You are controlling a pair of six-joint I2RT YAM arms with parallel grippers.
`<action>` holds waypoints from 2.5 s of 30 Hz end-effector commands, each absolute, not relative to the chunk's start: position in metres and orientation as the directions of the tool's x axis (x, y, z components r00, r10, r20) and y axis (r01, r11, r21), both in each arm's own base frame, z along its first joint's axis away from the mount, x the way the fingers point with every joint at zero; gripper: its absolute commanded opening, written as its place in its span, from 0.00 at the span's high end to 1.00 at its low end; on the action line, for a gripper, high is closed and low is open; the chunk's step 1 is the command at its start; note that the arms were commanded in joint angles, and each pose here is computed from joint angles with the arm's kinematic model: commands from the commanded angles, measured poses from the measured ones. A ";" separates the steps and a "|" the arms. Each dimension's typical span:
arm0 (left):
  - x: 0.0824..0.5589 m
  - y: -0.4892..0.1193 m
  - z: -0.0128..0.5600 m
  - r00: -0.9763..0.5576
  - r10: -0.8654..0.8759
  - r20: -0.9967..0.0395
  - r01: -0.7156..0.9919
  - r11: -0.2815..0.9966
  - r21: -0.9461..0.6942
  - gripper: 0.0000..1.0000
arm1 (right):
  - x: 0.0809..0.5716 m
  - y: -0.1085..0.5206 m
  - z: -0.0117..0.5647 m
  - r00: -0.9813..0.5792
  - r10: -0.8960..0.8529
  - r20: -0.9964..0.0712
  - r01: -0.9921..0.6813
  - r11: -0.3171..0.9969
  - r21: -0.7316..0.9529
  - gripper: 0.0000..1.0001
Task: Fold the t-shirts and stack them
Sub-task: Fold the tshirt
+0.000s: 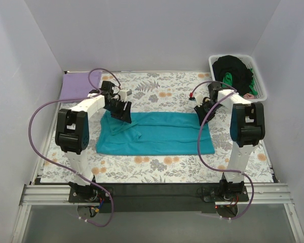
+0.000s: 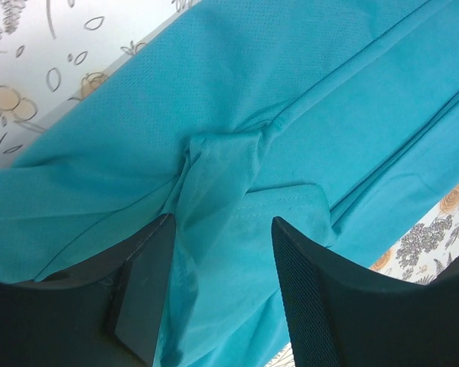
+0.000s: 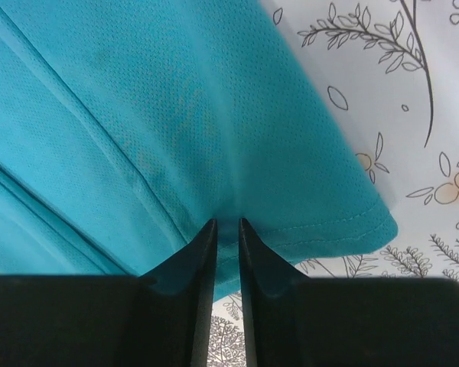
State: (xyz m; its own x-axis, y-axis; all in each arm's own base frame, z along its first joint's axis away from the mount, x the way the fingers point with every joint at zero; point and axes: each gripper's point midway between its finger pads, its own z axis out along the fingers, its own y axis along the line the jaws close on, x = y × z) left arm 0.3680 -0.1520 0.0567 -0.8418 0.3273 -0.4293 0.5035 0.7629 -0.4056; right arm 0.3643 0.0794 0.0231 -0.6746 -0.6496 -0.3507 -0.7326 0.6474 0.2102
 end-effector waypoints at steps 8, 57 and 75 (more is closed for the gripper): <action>0.390 -0.170 0.063 -0.798 0.340 -0.497 0.543 0.764 -0.349 0.48 | 0.353 0.068 0.039 -0.636 -0.689 -0.347 -0.764 0.625 0.159 0.84; 0.281 -0.187 0.114 -0.737 0.506 -0.449 0.675 0.579 -0.457 0.67 | 0.377 0.077 0.074 -0.621 -0.666 -0.414 -0.767 0.626 0.142 0.84; 0.296 -0.141 0.072 -0.921 0.261 -0.288 0.338 0.904 -0.261 0.64 | 0.381 0.110 0.055 -0.614 -0.714 -0.336 -0.784 0.601 0.155 0.84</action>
State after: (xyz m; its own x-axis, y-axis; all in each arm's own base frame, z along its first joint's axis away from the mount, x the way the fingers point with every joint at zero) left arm 0.2931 -0.1527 0.0808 -0.8923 0.3176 -0.3209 0.4164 0.8536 -0.3129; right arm 0.3890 0.1129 0.0656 -0.5926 -0.7037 -0.3921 -0.7946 0.5904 0.1414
